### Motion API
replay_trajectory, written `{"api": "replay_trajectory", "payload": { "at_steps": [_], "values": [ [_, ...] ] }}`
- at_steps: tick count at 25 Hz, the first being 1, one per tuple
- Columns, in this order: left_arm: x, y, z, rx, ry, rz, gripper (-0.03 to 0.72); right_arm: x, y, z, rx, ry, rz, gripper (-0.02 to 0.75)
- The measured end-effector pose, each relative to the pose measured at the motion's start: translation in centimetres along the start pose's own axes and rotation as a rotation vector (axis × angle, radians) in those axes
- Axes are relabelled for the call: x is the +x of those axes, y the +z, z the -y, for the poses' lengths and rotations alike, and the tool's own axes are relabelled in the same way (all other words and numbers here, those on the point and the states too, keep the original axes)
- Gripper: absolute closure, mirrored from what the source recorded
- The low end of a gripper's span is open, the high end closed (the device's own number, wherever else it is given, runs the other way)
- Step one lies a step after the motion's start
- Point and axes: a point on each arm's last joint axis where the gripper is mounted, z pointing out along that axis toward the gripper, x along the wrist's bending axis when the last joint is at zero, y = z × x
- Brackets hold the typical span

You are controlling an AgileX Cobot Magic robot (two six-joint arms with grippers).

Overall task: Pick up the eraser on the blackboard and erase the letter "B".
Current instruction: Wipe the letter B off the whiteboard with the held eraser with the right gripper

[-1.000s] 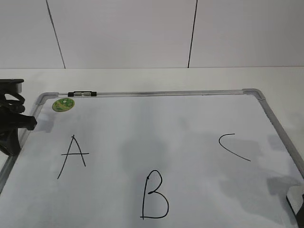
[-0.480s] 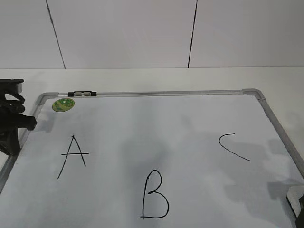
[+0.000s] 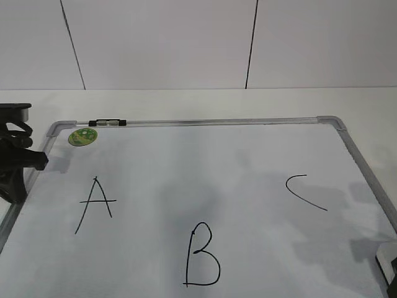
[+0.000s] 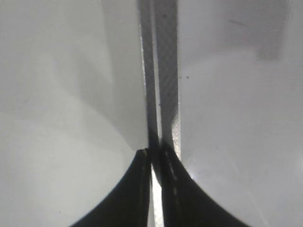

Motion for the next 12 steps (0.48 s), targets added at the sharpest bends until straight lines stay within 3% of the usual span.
{"api": "replay_trajectory", "payload": {
  "at_steps": [12],
  "values": [
    [0.0, 0.0, 0.1, 0.006, 0.001, -0.001, 0.668, 0.3, -1.7, -1.7, -0.023, 0.001, -0.006, 0.190]
  ]
}}
